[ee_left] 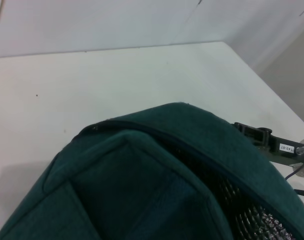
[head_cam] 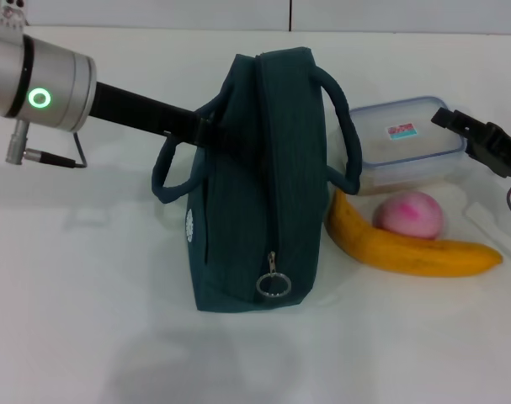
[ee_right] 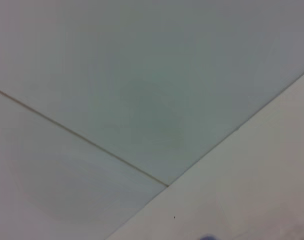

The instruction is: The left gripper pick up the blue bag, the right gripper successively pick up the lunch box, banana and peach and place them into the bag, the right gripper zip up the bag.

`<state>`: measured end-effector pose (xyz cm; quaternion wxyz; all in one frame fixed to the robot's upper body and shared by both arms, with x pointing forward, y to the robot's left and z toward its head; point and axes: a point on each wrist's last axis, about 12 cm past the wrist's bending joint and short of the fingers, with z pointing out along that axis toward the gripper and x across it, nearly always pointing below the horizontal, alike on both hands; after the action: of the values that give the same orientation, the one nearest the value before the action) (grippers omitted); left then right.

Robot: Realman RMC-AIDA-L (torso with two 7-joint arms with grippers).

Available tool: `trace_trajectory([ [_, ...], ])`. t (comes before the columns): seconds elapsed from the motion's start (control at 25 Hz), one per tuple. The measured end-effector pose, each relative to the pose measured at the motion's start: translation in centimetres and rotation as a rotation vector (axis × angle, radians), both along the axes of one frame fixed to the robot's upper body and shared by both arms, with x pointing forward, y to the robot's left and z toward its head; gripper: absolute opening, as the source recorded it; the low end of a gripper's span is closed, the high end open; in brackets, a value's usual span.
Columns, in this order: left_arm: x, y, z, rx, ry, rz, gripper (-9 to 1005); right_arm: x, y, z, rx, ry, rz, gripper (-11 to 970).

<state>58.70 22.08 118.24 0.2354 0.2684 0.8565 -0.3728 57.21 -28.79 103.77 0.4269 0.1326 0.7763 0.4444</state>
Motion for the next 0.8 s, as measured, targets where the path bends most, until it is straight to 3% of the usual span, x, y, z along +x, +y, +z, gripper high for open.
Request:
trace_trajectory([
  [0.28, -0.4, 0.44, -0.39, 0.001, 0.01, 0.008, 55, -0.24, -0.33, -0.04, 0.027, -0.003, -0.027, 585],
  [0.8, -0.69, 0.59, -0.61, -0.003, 0.021, 0.007, 55, -0.69, -0.3, 0.27, 0.08, -0.03, -0.025, 228],
])
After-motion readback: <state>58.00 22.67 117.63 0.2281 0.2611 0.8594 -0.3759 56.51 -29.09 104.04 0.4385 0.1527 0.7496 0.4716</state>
